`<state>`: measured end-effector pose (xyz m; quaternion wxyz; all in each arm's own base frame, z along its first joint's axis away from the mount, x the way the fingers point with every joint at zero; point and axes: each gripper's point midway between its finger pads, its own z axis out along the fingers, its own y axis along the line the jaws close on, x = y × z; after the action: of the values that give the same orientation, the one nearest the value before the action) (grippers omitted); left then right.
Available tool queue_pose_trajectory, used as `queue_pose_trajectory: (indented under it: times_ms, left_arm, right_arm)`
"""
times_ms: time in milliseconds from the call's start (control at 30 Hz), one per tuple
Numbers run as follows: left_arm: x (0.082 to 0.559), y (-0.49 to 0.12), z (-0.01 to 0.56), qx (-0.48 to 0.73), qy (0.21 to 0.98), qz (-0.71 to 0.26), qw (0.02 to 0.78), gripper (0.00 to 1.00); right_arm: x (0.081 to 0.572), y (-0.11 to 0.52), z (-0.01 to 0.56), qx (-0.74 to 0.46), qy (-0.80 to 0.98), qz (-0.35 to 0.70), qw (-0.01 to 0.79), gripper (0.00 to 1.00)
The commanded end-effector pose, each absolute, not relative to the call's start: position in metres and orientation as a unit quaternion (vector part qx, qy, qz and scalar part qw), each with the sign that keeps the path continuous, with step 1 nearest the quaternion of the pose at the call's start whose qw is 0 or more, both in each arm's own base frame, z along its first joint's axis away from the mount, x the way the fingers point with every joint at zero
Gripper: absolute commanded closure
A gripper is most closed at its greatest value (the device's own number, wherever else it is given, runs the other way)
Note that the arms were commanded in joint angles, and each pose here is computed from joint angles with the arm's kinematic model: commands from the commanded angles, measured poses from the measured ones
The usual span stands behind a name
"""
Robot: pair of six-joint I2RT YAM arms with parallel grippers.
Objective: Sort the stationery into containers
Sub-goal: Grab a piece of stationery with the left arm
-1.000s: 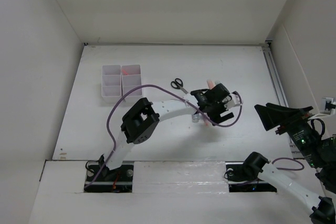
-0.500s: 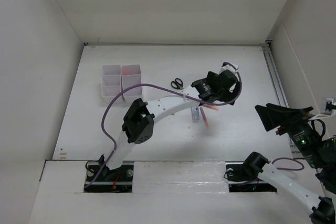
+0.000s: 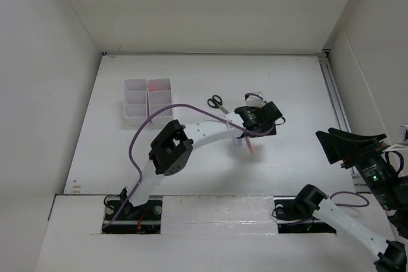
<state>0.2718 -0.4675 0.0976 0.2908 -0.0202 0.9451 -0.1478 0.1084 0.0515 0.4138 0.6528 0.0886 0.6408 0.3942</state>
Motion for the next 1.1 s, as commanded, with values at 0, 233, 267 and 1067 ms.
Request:
queue_pose_trajectory:
  times_ms: [0, 233, 267, 1067]
  left_arm:
    - [0.264, -0.450, 0.093, -0.082, 0.946, -0.134, 0.283, 0.05]
    - [0.251, -0.437, 0.058, -0.094, 0.956, -0.111, 0.254, 0.06]
    - [0.252, -0.439, 0.054, -0.094, 0.956, -0.112, 0.254, 0.06]
    - [0.261, -0.423, 0.028, -0.107, 0.959, -0.041, 0.259, 0.38]
  right_arm:
    - [0.100, 0.047, 0.425, 0.084, 0.624, 0.411, 0.660, 0.04]
    - [0.094, 0.041, 0.425, 0.085, 0.620, 0.413, 0.662, 0.04]
    - [0.094, 0.041, 0.425, 0.085, 0.620, 0.413, 0.662, 0.04]
    - [0.081, 0.029, 0.431, 0.089, 0.598, 0.427, 0.672, 0.04]
